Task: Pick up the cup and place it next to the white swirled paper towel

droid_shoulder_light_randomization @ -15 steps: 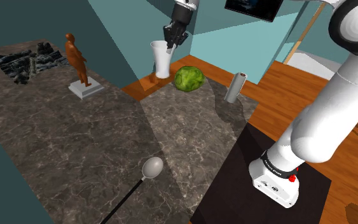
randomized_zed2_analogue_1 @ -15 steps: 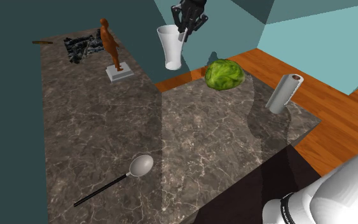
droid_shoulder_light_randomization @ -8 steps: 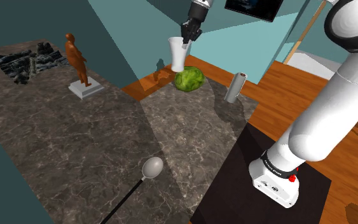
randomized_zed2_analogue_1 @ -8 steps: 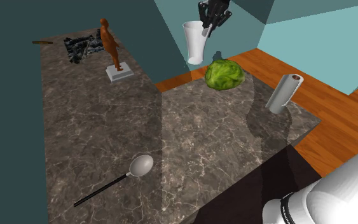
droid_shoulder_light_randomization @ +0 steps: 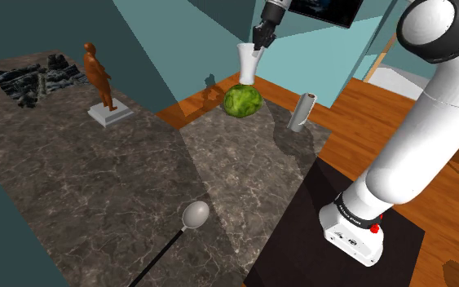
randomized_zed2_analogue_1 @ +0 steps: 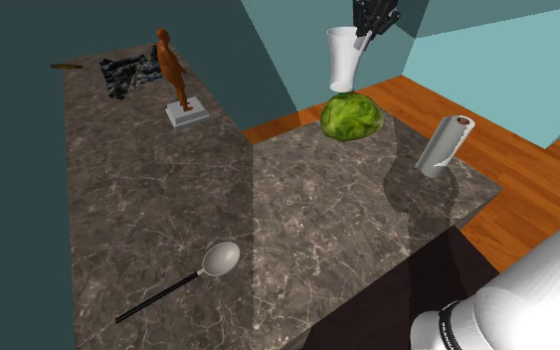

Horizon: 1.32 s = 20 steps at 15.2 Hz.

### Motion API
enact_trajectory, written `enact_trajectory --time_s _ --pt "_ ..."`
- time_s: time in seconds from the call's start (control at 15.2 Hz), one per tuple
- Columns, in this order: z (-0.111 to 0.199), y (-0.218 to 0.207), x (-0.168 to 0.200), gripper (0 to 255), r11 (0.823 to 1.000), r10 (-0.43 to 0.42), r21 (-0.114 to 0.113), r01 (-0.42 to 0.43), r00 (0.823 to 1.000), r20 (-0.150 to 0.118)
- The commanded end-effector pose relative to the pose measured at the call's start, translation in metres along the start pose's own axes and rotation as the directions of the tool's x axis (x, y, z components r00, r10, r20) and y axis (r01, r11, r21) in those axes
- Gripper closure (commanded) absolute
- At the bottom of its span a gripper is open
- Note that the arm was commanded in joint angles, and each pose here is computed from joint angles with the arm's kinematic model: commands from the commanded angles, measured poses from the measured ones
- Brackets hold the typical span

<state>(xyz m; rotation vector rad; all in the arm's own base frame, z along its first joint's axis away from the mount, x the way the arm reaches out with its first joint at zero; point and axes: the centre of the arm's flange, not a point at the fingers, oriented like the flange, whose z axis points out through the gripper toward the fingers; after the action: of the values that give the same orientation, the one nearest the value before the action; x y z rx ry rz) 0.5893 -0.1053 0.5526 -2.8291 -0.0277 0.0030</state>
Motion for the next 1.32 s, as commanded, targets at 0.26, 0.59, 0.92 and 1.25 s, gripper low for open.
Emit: enact_trajectory --time_s 0.26,0.59,0.92,1.25 --pt "-0.023 0.076 0.0 255 1.0 -0.002 0.0 0.002 1.0 0.0" --pt "-0.043 0.138 0.0 255 1.0 -0.002 0.0 0.002 1.0 0.0" --pt "-0.063 0.201 0.0 255 1.0 -0.002 0.0 0.002 1.0 0.0" --pt "-0.065 0.241 0.0 255 1.0 -0.002 0.0 0.002 1.0 0.0"
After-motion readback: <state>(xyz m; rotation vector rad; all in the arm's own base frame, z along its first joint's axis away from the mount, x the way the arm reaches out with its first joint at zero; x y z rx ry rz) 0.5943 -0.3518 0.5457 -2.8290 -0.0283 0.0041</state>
